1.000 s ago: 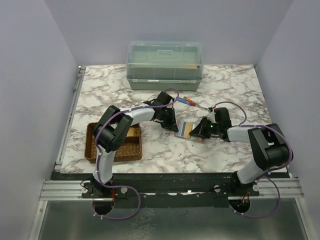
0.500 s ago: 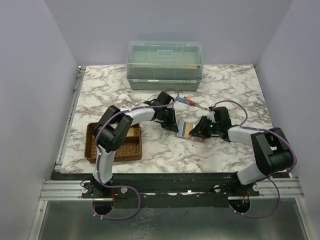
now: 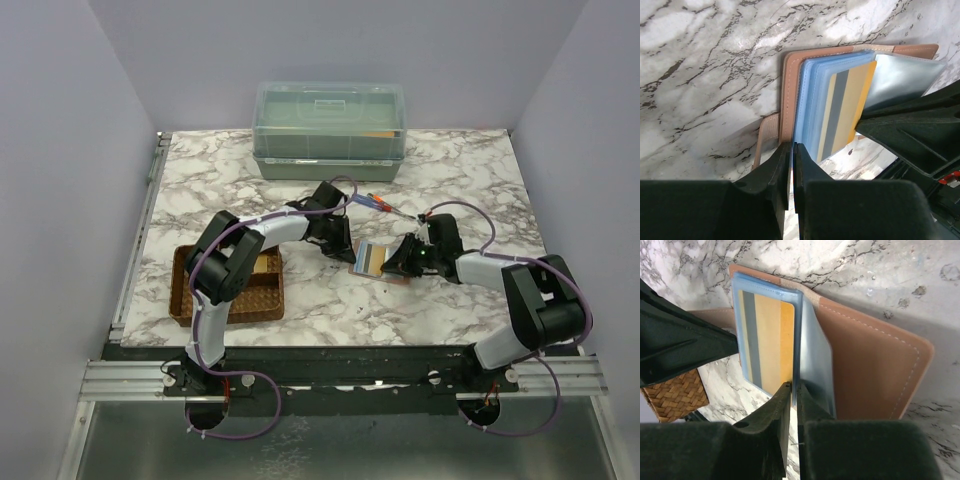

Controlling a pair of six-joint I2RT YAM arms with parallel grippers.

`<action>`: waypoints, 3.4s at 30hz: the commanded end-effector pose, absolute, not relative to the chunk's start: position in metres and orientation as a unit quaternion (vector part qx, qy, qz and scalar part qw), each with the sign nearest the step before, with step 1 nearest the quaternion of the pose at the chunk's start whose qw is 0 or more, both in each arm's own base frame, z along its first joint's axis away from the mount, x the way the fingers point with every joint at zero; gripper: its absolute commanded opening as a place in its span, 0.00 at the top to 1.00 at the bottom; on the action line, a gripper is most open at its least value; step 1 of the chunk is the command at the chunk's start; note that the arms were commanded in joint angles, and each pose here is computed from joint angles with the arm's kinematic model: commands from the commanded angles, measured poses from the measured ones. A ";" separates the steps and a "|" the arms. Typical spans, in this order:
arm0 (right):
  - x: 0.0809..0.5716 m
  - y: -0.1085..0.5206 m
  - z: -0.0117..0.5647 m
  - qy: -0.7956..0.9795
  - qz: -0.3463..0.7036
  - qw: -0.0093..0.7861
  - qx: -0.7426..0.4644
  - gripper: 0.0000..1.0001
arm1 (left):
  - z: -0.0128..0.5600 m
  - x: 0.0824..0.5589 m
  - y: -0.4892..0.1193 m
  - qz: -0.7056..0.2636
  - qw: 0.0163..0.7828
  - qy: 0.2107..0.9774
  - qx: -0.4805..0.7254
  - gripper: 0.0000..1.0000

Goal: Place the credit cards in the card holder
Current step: Insert the credit card into the card holder, then turn over the card slot in the card holder.

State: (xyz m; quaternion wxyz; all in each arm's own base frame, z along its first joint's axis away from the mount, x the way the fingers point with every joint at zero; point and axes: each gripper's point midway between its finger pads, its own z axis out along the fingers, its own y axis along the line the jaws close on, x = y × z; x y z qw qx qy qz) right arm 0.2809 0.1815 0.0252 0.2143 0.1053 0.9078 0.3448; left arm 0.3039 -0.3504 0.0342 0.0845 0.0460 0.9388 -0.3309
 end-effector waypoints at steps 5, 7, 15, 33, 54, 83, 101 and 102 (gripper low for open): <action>0.287 0.205 0.033 0.893 0.390 0.210 0.084 0.90 | 0.037 0.297 -0.363 -0.341 0.075 0.935 0.061 0.88; 0.288 0.203 0.033 0.894 0.384 0.215 0.086 0.90 | 0.039 0.297 -0.363 -0.340 0.080 0.935 0.062 0.89; 0.280 0.186 0.027 0.911 0.336 0.222 0.091 0.88 | 0.060 0.308 -0.356 -0.341 0.112 0.931 0.065 0.88; 0.278 0.184 0.003 0.919 0.322 0.199 0.108 1.00 | 0.081 0.303 -0.369 -0.388 0.123 0.908 0.103 0.65; 0.277 0.185 0.001 0.918 0.327 0.198 0.105 1.00 | 0.052 0.297 -0.373 -0.368 0.100 0.920 0.094 0.54; 0.268 0.112 0.096 0.916 0.174 0.319 0.170 0.78 | 0.088 0.257 -0.440 -0.503 0.083 0.846 0.155 0.55; 0.255 0.125 0.116 0.914 0.215 0.333 0.088 0.68 | 0.201 0.261 -0.344 -0.362 0.292 0.853 0.236 0.29; 0.254 0.125 0.117 0.913 0.215 0.335 0.084 0.68 | 0.206 0.259 -0.331 -0.343 0.301 0.859 0.231 0.26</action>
